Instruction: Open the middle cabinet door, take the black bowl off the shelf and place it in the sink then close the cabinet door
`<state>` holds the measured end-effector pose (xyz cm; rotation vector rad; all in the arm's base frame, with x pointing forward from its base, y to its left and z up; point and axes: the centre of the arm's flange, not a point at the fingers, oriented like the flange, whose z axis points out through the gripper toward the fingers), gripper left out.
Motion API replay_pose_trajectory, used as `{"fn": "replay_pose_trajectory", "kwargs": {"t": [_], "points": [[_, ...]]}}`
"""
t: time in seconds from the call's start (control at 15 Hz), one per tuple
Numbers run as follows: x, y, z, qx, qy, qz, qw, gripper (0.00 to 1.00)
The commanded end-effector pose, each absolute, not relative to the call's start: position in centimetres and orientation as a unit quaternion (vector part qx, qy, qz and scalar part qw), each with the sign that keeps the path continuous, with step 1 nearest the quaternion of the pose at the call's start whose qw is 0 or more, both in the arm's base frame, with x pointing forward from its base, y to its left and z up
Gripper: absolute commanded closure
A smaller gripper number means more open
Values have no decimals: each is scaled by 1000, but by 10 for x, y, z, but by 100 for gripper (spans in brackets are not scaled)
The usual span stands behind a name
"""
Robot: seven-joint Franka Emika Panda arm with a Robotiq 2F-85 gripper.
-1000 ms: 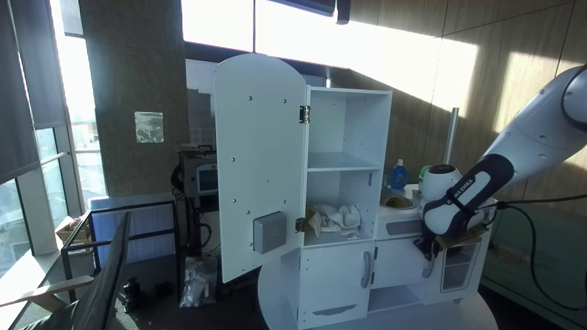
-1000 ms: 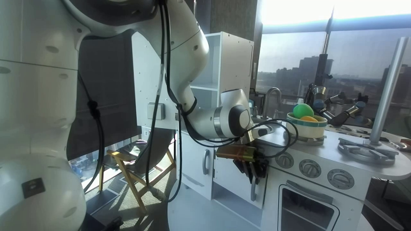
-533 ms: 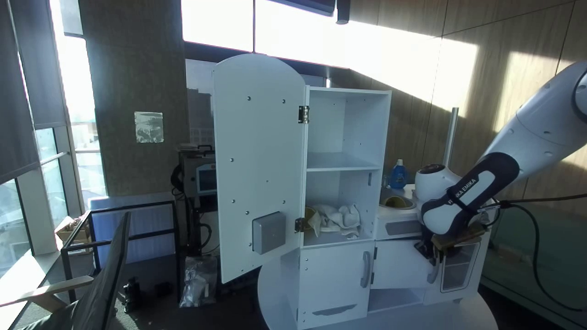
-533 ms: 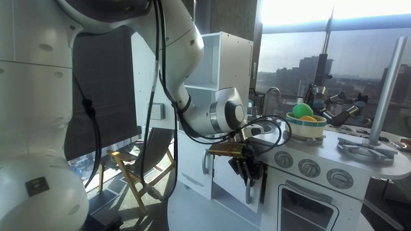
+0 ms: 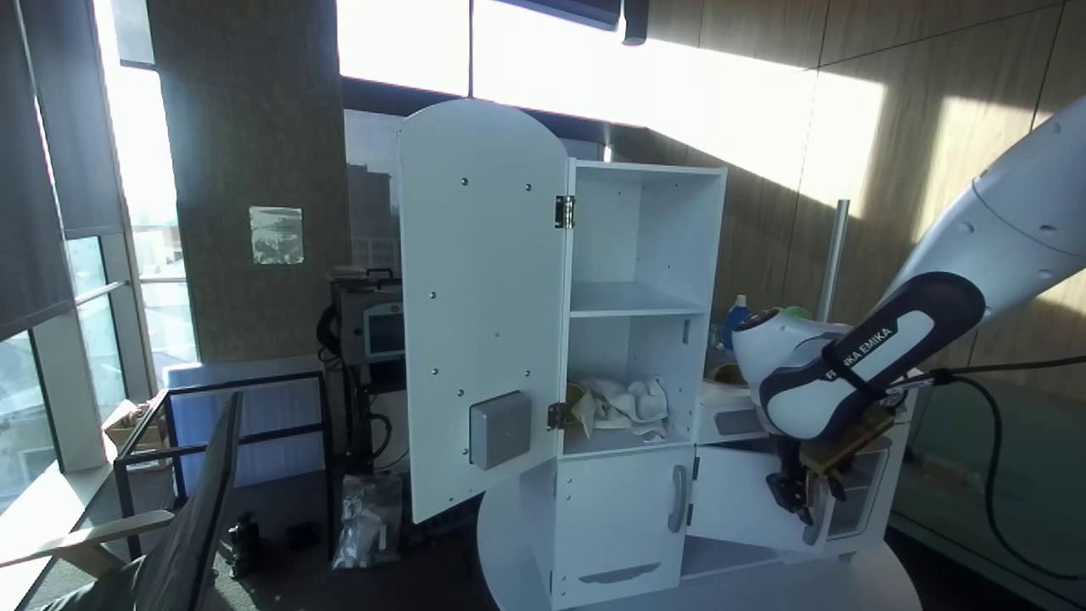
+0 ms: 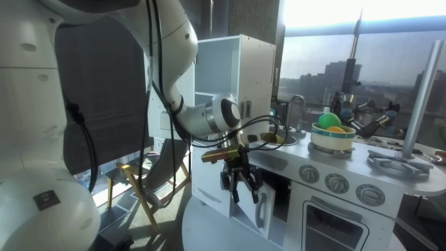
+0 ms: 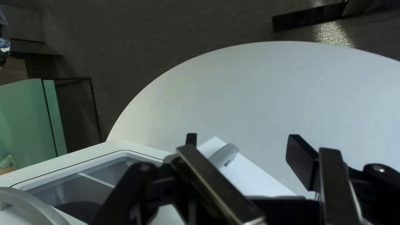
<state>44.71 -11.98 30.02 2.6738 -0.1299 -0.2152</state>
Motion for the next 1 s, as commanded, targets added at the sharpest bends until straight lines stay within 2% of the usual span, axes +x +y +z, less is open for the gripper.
{"fn": "replay_pose_trajectory", "kwargs": {"t": [0.0, 0.2, 0.47, 0.93], "points": [[431, -90, 327, 970, -9, -97, 223, 0], [427, -78, 351, 961, -1, -83, 265, 0], [440, -90, 389, 954, 56, -60, 289, 0], [469, -140, 404, 949, 185, -27, 252, 0]]}}
